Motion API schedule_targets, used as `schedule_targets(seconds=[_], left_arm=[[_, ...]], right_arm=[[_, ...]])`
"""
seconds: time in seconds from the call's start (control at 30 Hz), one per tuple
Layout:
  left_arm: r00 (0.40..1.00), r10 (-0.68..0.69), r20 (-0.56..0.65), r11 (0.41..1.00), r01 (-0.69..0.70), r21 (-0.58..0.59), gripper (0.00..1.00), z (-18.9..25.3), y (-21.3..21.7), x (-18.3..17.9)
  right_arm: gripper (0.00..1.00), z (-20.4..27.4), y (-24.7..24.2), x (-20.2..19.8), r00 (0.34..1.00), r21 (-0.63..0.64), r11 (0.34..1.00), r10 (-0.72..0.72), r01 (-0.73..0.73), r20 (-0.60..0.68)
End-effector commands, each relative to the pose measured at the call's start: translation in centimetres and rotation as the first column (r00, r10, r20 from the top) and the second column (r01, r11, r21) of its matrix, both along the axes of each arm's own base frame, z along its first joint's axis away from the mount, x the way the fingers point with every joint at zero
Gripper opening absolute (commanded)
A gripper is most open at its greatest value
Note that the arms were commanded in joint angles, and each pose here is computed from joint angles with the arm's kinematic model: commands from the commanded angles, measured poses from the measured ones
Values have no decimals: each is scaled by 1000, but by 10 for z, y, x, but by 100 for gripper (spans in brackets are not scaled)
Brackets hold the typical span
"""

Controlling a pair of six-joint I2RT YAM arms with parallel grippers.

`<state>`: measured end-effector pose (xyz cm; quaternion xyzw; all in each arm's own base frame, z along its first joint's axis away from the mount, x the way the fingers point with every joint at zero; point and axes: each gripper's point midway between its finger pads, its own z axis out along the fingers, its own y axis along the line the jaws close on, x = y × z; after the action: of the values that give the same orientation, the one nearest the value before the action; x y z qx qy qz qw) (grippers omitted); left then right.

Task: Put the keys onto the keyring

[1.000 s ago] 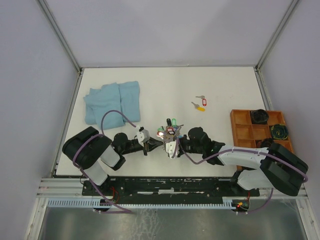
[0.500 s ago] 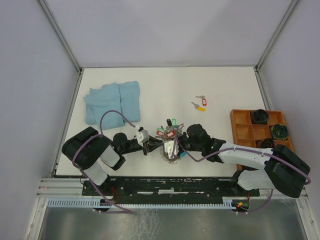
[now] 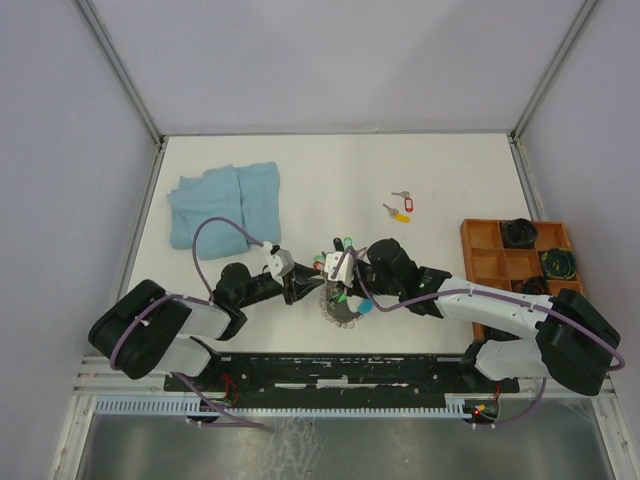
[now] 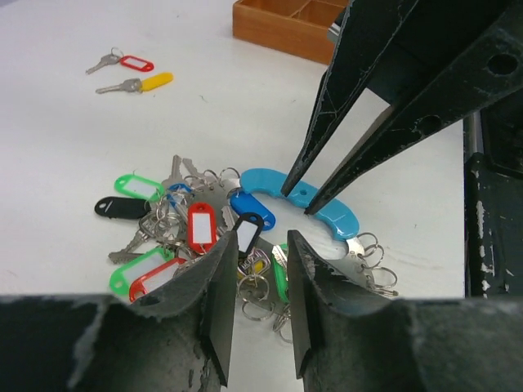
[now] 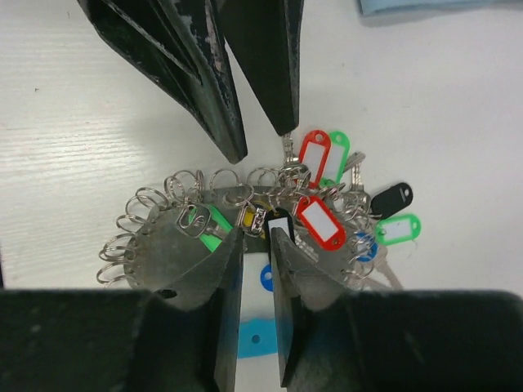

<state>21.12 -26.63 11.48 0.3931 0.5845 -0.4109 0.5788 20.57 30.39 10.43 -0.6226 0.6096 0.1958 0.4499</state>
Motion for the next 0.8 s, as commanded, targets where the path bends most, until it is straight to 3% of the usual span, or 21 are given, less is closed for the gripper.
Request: schedule_targets(seconds=[0.0,0.13,0.33,0.77], left_arm=[[982,109,-156,994,-106,26,38,-3,8,10],[947,208,-246,978,-206,31,41,-4,21,12],[894,218,-391,973,-231,14,44,-17,25,1],[836,204,-509,976,-215,39,44,-46,19,-4]], right_arm=[[29,7,0,0,982,34,990,-131,137,-139],[31,-4,4,-7,963,15,989,-137,145,-232],[34,-22,18,-10,949,68,986,-125,150,-289],[32,-51,33,-16,969,19,998,-56,62,-242]])
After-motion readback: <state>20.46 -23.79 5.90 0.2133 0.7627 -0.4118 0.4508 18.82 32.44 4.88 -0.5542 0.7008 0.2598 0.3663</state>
